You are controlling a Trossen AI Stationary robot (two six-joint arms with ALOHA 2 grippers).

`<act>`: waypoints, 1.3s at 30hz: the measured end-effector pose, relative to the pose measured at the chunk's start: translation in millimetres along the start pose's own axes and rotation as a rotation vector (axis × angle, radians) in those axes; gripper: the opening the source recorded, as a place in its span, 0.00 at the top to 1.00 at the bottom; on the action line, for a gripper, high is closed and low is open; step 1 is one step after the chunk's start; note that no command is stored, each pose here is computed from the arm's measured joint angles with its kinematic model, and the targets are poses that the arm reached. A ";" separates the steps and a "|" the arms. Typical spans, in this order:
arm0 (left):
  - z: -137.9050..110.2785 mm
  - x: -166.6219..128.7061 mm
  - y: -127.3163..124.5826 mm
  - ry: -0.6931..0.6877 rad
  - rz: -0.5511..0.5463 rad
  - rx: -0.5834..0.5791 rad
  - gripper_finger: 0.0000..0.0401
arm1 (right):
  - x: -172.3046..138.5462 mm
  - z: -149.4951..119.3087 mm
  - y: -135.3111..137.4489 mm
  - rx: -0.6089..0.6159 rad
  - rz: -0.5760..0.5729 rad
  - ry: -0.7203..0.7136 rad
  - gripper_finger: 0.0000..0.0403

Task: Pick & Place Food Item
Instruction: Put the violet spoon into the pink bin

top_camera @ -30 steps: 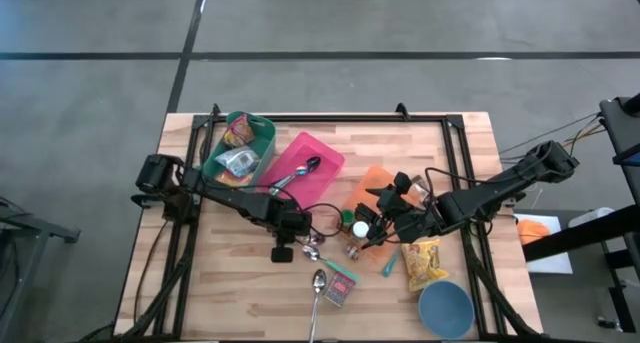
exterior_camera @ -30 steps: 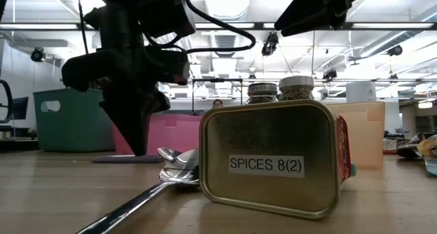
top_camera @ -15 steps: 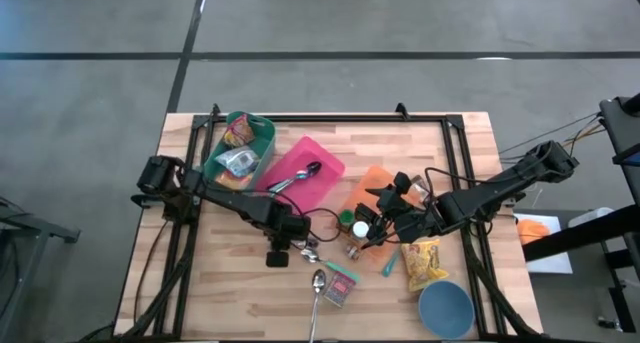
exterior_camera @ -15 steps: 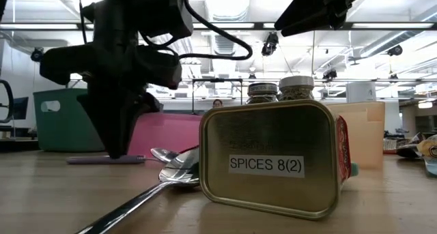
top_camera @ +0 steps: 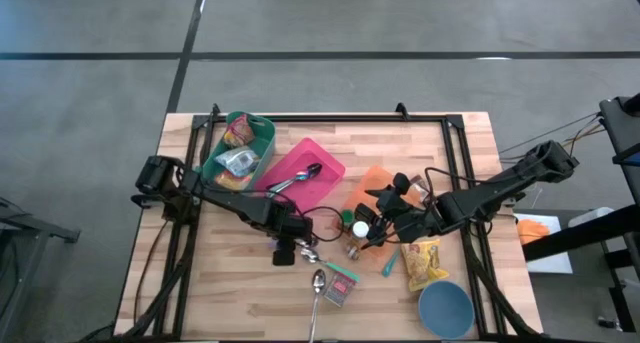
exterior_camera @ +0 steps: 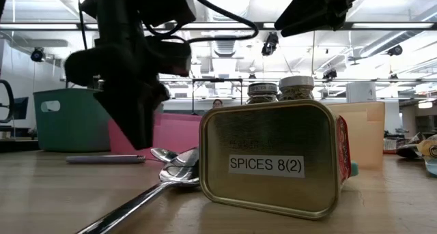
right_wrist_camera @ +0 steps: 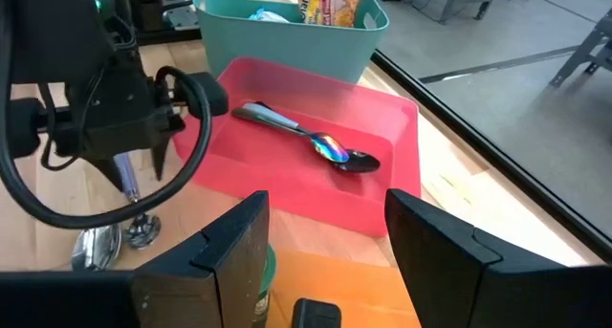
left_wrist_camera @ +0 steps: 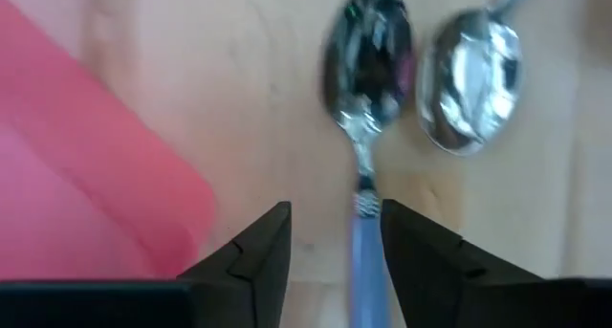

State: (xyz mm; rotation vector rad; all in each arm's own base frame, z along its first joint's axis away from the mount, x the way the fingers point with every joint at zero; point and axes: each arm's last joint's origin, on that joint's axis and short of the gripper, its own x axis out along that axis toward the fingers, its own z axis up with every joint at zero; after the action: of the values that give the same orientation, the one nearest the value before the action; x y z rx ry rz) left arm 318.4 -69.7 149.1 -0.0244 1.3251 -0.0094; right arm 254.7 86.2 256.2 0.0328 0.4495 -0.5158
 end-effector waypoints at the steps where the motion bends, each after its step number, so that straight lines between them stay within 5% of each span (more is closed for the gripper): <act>1: 0.5 -0.1 0.5 -0.007 0.017 0.003 0.58 | 0.0 0.0 0.0 0.000 0.000 0.000 0.48; 7: 4.7 -0.6 2.1 -0.062 0.087 -0.008 0.55 | -0.6 2.6 0.5 0.007 0.003 -0.006 0.48; 16: 6.3 -2.3 -16.1 -0.088 -0.034 0.048 0.55 | -0.7 3.0 0.6 0.008 0.003 -0.006 0.48; 22: 6.1 -2.0 -20.5 -0.125 0.037 0.067 0.55 | -0.7 2.9 0.6 0.007 0.003 -0.006 0.48; 39: -2.9 19.3 -21.6 -0.048 0.028 0.149 0.55 | -1.0 2.7 1.7 0.010 0.027 0.001 0.48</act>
State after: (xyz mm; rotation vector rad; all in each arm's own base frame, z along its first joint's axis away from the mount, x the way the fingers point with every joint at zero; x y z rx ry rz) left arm 320.4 -91.7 130.2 0.1202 1.2742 -0.0833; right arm 255.8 87.7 258.9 0.0483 0.4474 -0.4917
